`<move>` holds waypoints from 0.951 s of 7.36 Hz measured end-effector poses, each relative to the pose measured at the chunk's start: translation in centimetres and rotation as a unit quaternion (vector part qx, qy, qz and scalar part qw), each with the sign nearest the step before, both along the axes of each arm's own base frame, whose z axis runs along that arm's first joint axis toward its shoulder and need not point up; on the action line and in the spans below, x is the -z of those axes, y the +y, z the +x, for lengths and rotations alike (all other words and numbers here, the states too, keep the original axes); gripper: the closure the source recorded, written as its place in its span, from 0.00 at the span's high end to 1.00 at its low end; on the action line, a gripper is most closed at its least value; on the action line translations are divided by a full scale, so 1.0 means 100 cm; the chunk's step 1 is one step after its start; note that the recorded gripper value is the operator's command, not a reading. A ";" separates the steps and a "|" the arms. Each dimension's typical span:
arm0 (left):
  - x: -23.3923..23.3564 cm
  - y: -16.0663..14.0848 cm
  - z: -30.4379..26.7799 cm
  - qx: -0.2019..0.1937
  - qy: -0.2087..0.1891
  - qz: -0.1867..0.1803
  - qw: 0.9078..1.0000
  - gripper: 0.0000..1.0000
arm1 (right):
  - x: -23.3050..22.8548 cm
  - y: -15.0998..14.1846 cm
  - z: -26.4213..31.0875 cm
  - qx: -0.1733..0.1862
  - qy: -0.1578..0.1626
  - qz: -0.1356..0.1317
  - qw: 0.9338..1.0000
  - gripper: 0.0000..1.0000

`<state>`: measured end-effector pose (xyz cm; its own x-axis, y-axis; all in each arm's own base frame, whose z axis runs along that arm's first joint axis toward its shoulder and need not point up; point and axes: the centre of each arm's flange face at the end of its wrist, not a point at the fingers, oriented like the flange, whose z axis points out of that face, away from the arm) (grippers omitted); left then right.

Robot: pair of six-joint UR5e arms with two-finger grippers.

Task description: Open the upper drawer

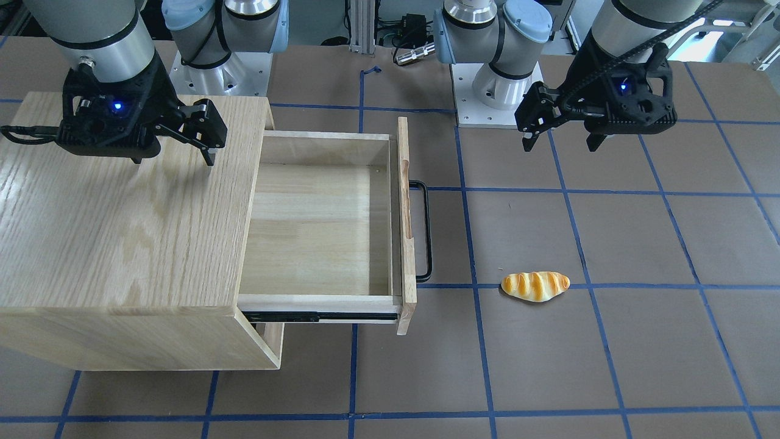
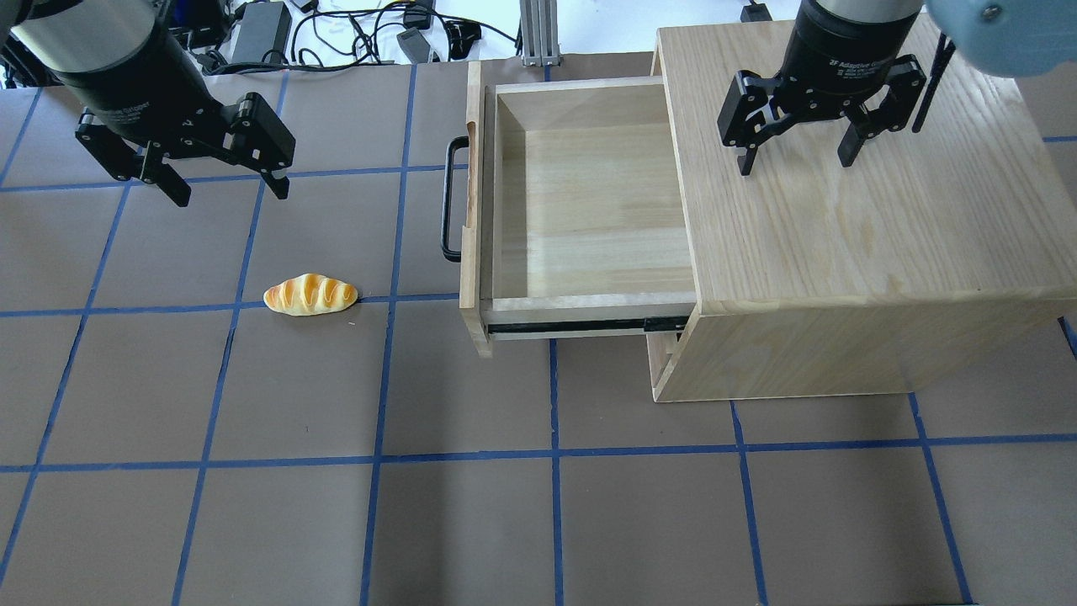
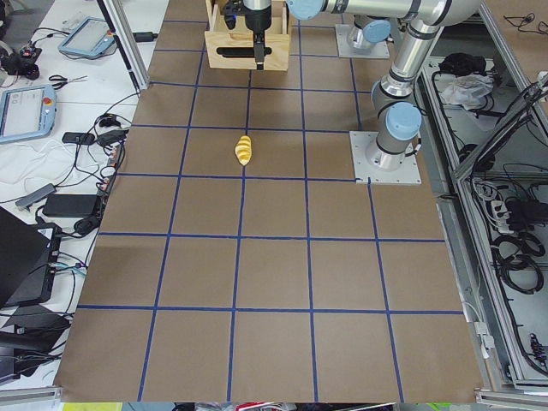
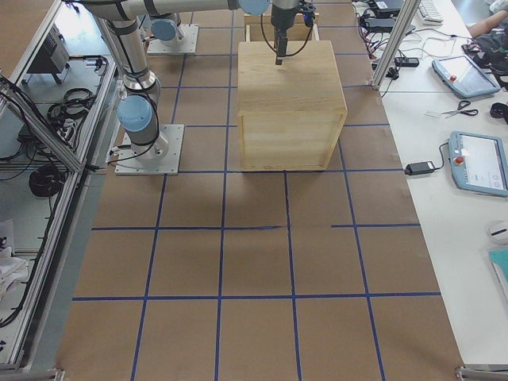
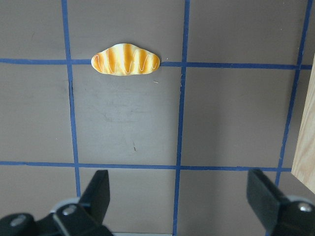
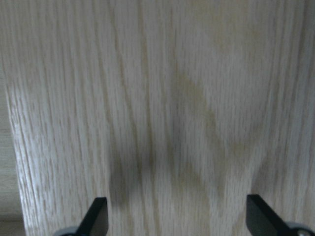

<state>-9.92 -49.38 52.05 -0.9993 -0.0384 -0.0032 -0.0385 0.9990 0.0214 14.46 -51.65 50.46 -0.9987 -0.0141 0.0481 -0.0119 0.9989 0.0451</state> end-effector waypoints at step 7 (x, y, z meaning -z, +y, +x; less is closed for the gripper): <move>-0.001 -0.002 0.001 0.000 0.000 -0.007 1.000 1.00 | 0.000 0.000 0.000 0.000 0.000 0.000 1.000 1.00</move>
<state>-9.86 -49.60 52.20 -0.9992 -0.0392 -0.0033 -0.0392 0.9992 0.0073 14.46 -51.65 50.47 -0.9987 -0.0143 0.0481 -0.0122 0.9989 0.0450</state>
